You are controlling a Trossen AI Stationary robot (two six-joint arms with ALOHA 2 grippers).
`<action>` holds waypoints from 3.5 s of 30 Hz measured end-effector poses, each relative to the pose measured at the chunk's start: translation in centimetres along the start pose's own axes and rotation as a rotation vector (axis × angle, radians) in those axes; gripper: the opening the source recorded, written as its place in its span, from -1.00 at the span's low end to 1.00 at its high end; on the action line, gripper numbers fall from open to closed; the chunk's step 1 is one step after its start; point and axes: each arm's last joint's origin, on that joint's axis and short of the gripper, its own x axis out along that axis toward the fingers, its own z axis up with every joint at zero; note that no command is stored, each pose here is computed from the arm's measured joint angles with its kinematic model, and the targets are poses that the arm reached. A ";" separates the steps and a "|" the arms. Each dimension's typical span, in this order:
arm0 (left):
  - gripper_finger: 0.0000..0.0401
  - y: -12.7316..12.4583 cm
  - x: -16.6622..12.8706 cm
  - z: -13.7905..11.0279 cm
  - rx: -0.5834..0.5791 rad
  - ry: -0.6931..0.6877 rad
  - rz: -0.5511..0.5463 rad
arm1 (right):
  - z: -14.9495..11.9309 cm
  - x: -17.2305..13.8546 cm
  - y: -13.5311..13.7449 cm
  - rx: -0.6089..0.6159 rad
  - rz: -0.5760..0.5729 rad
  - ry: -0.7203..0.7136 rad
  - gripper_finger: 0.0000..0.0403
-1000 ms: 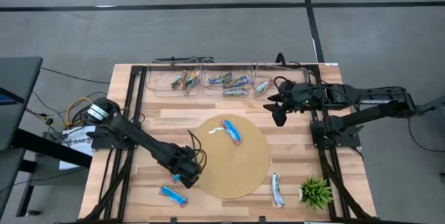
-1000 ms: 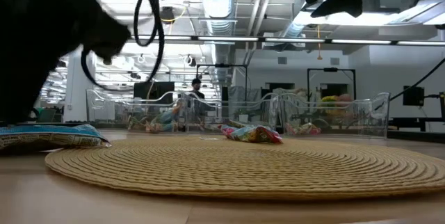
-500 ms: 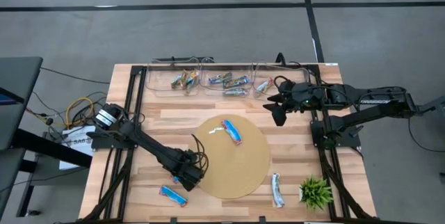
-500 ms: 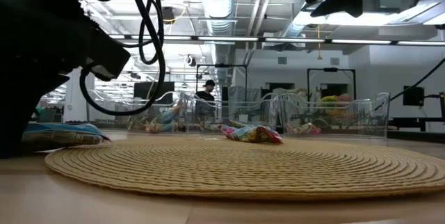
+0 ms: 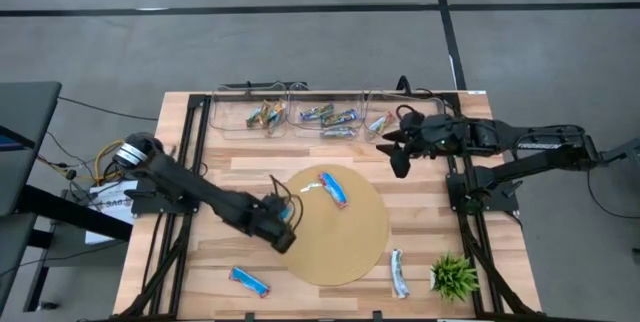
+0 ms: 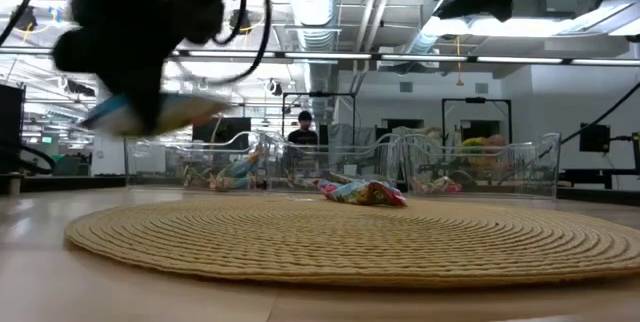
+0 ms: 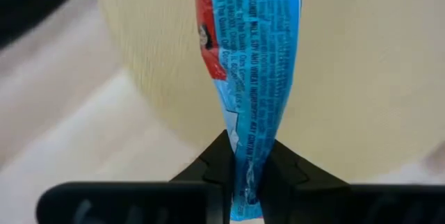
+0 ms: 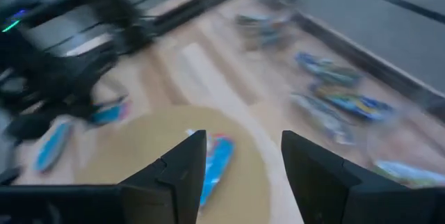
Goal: Pick and place Granola Bars by type
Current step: Put the red granola bar into the center transparent bin
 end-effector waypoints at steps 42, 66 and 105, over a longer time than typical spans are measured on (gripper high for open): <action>-0.81 6.0 -10.5 20.4 0.043 -0.733 -0.775 | 3.3 0.9 -3.1 0.190 0.061 -0.188 -0.20; -0.81 3.9 -11.2 19.0 0.161 -0.666 -0.942 | 7.1 7.2 0.5 0.182 0.457 -0.287 0.02; 0.01 5.5 -7.8 16.9 0.167 -0.332 -0.663 | 3.9 7.3 -6.9 0.034 -0.656 0.267 -0.79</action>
